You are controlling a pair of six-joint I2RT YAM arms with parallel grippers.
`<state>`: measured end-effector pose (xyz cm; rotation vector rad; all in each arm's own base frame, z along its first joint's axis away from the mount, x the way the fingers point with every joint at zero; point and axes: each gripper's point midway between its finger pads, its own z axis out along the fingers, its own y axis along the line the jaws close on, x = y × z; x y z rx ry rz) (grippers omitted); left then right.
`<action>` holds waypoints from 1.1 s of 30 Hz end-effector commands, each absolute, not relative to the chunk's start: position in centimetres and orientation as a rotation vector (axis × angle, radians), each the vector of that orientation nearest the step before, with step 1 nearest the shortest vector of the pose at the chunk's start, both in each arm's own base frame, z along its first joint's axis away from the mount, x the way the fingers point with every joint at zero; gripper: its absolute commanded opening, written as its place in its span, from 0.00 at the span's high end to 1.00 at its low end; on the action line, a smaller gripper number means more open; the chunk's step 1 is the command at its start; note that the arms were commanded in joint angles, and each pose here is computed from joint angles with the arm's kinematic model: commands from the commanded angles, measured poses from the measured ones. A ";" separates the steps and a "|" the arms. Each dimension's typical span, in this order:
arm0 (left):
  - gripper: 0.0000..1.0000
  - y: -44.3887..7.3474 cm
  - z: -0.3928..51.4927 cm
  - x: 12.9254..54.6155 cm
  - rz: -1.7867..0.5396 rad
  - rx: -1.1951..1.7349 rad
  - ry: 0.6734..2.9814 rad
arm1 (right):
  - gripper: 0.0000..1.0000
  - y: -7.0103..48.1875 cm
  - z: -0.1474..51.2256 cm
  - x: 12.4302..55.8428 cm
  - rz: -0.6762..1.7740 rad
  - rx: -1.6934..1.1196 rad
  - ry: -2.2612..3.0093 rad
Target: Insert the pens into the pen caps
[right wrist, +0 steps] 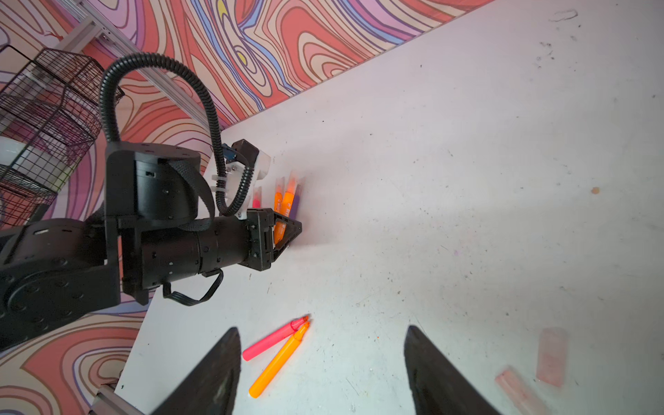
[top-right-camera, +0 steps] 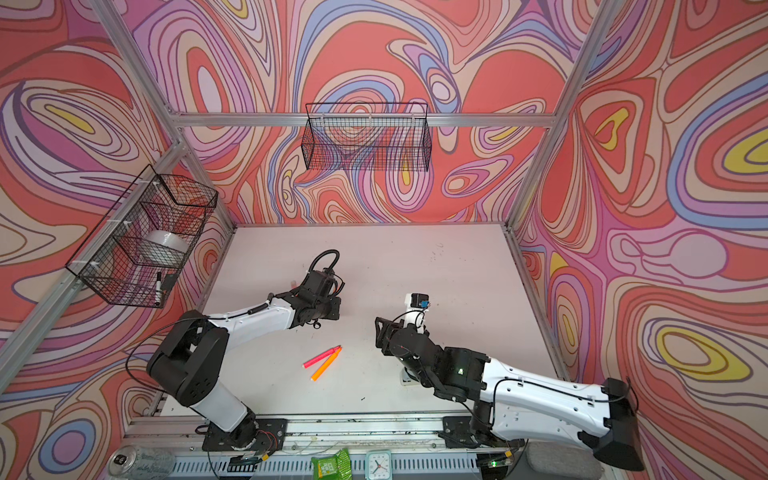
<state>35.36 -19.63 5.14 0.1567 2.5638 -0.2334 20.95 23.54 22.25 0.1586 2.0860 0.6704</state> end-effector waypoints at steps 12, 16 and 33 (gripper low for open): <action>0.84 -18.1 1.7 36.4 -0.007 0.113 2.679 | 0.26 23.1 18.9 21.8 0.661 0.198 2.172; 0.71 -17.8 1.6 36.6 0.019 0.105 2.674 | 0.26 22.9 18.6 22.1 0.664 0.210 2.183; 0.45 -20.5 9.4 34.1 -0.093 0.288 2.535 | 0.26 22.7 18.2 22.6 0.679 0.225 2.196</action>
